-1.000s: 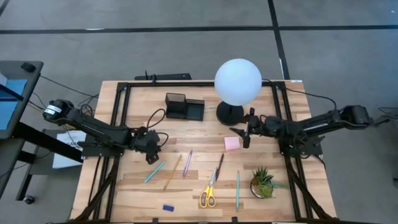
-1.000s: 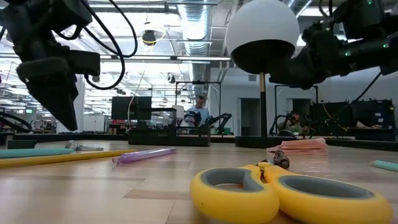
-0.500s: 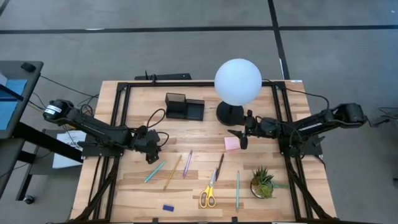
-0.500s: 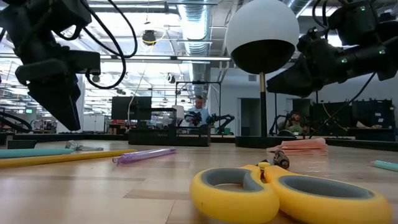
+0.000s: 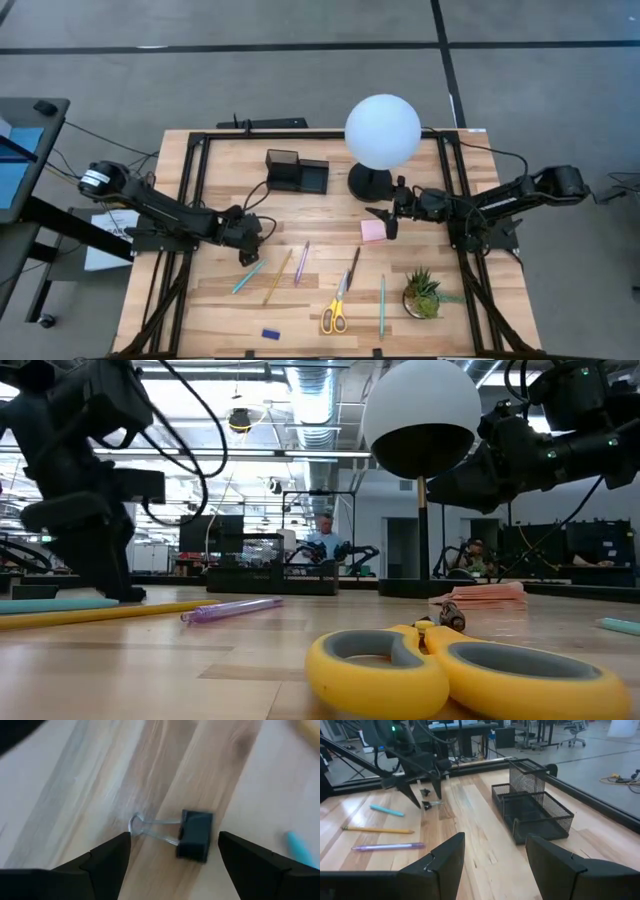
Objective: Pick and place office supplies into organizer
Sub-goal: Put the right black binder clip into the black desk organizer
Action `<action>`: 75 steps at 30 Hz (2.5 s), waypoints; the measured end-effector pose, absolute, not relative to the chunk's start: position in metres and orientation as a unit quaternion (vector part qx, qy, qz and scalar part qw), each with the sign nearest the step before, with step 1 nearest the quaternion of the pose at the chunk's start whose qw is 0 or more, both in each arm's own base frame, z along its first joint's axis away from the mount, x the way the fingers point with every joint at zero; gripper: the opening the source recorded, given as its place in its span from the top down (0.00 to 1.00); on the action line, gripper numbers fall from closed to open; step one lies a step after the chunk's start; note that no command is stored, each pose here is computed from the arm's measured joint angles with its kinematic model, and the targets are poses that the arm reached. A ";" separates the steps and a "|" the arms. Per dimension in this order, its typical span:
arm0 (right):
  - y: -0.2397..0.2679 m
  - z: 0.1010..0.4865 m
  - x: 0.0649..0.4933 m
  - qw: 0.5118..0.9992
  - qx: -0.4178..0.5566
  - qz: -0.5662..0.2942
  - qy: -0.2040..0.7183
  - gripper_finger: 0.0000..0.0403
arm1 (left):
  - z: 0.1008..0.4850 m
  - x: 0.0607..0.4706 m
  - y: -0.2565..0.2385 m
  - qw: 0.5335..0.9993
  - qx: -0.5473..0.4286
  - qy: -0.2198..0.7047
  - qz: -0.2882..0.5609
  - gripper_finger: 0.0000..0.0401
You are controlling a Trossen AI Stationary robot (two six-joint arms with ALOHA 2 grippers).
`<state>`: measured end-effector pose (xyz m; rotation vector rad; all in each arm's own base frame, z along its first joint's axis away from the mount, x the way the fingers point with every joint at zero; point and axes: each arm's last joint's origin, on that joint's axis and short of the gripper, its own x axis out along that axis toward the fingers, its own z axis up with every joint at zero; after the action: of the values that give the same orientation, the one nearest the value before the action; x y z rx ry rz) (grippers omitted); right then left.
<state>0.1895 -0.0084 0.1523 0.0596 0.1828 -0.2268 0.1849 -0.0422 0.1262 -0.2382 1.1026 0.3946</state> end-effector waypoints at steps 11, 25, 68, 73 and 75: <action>-0.008 0.153 0.190 0.989 0.030 -0.113 0.088 0.49 | 0.122 0.190 -0.043 0.827 -0.130 0.511 0.196 0.26; -0.008 0.153 0.190 0.989 0.030 -0.113 0.088 0.49 | 0.117 0.193 -0.044 0.822 -0.136 0.517 0.195 0.58; -0.009 0.153 0.190 0.989 0.030 -0.114 0.088 0.49 | 0.142 0.236 0.076 0.853 -0.018 0.355 0.382 0.75; -0.009 0.153 0.190 0.989 0.030 -0.114 0.087 0.49 | 0.132 0.240 0.081 0.848 -0.019 0.356 0.391 0.67; -0.009 0.153 0.190 0.989 0.030 -0.114 0.088 0.49 | 0.130 0.242 0.082 0.847 -0.017 0.352 0.397 0.64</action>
<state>0.1896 -0.0089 0.1530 0.0604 0.1760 -0.2295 0.2417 0.0815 0.1303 -0.0351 0.7431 0.8368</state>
